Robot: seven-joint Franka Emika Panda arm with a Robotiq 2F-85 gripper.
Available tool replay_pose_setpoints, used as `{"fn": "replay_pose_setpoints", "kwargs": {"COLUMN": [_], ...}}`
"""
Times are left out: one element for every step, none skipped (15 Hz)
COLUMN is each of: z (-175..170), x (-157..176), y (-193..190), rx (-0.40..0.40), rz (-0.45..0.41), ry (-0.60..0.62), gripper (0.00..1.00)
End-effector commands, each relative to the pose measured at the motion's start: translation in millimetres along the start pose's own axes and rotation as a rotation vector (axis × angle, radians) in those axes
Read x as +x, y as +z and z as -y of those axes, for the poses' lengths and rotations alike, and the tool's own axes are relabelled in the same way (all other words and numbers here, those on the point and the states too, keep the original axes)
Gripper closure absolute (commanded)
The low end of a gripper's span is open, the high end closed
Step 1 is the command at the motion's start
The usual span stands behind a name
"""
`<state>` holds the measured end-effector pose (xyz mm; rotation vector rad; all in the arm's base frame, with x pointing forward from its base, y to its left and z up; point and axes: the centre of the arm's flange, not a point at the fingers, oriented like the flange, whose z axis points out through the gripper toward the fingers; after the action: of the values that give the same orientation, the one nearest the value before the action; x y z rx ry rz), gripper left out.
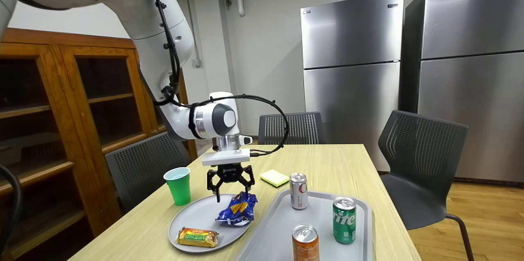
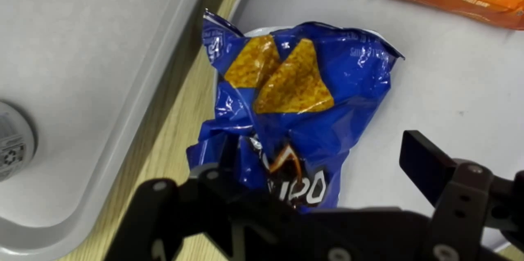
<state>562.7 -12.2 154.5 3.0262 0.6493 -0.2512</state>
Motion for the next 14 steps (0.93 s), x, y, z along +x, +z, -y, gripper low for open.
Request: {"fn": "replay_pose_setpoints", "kwargs": {"z": [-5.0,-5.0,-4.8,-4.6,-4.3,-4.3,-4.5,-4.6,-4.6,-4.6,-4.3,-3.8,-3.4,-3.0], "x": [0.8,0.7,0.5,0.4,1.0,1.1,1.3,1.7,2.1,2.4,2.7,3.0,3.1,3.4], "y": [-1.3,-1.0,-0.8,-0.5,-0.1,-0.1,-0.2,-0.3,-0.4,-0.3,-0.3,-0.2,-0.1,-0.2], "rx": [-0.014,-0.015,-0.016,-0.016,-0.016,-0.016,-0.015,-0.015,-0.015,-0.015,-0.015,-0.015,-0.015,-0.014], "rz": [-0.011,-0.011,-0.011,-0.011,-0.011,-0.012,-0.012,-0.013,-0.014,-0.014,-0.015,-0.015,-0.015,-0.016], "ry": [-0.017,-0.017,-0.016,-0.016,-0.016,-0.015,-0.014,-0.014,-0.013,-0.013,-0.013,-0.014,-0.014,-0.015], "gripper": [0.25,0.28,0.34,0.42,0.51,0.58,0.67,0.73,0.82,0.88,0.97,1.0,1.0,1.0]}}
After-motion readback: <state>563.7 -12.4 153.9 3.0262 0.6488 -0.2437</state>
